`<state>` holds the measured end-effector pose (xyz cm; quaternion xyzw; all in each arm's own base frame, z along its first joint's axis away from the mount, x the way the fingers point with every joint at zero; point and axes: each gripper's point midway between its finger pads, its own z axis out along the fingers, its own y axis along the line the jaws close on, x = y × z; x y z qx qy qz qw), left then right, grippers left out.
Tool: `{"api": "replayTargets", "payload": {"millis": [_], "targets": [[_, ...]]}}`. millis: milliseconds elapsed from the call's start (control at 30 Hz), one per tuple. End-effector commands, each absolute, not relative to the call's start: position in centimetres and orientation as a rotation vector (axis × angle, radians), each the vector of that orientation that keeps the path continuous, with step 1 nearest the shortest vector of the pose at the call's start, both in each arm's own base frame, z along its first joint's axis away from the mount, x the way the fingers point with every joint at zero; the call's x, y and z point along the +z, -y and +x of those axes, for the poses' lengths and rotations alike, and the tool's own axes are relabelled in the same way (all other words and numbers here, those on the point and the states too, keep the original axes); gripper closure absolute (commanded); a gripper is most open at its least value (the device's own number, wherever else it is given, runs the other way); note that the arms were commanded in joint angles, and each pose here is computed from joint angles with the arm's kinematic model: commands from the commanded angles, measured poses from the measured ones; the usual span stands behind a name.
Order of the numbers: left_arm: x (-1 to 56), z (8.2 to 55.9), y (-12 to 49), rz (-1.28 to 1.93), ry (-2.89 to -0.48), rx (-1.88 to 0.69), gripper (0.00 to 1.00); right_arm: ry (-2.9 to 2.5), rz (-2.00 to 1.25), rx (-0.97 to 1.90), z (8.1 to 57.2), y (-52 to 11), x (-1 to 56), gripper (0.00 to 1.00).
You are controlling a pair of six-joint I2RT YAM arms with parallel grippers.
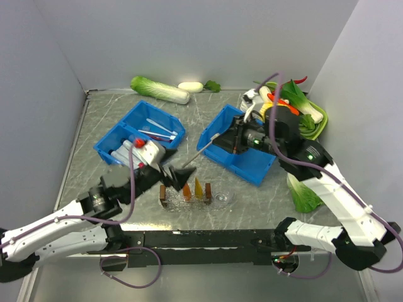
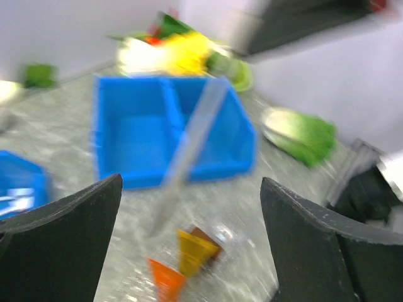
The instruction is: Prepare toiletry sets of a toothbrush and toothpaste on the tray
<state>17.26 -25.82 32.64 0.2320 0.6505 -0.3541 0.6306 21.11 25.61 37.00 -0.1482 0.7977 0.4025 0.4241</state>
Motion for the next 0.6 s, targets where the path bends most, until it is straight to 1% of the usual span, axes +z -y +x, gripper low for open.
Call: {"api": "replayTargets", "payload": {"millis": [0, 67, 100, 133, 167, 200, 300, 400, 500, 567], "targets": [[33.7, 22.2, 22.6, 0.403, -1.592, -0.694, 0.06, -1.814, -0.329, 0.897, 21.5, -23.2, 40.9, 0.99], [34.1, 24.6, 21.0, 0.325, -1.617, -0.661, 0.06, -1.786, -0.318, 0.849, 21.1, -22.8, 41.6, 1.00], [34.4, 26.2, 19.2, 0.250, -1.621, -0.638, 0.05, -1.785, -0.332, 0.822, 20.7, -22.7, 41.5, 1.00], [35.3, 26.8, 18.4, 0.220, -1.605, -0.636, 0.05, -1.776, -0.330, 0.797, 20.7, -22.6, 41.8, 1.00], [35.6, 27.5, 17.7, 0.189, -1.604, -0.627, 0.05, -1.778, -0.379, 0.792, 19.8, -23.5, 41.6, 1.00], [36.6, 28.6, 16.2, 0.129, -1.594, -0.612, 0.05, -1.780, -0.357, 0.739, 20.1, -23.1, 41.7, 1.00], [36.1, 31.3, 13.5, 0.014, -1.629, -0.555, 0.04, -1.779, -0.427, 0.715, 19.2, -24.9, 41.5, 1.00], [33.8, 33.0, 11.8, -0.068, -1.661, -0.474, 0.04, -1.765, -0.495, 0.705, 18.2, -26.9, 41.4, 1.00], [31.5, 33.4, 10.7, -0.096, -1.681, -0.431, 0.04, -1.769, -0.578, 0.689, 17.3, -29.1, 40.8, 1.00], [31.2, 33.2, 10.4, -0.092, -1.689, -0.411, 0.04, -1.806, -0.617, 0.649, 17.3, -30.5, 39.4, 1.00]]}}
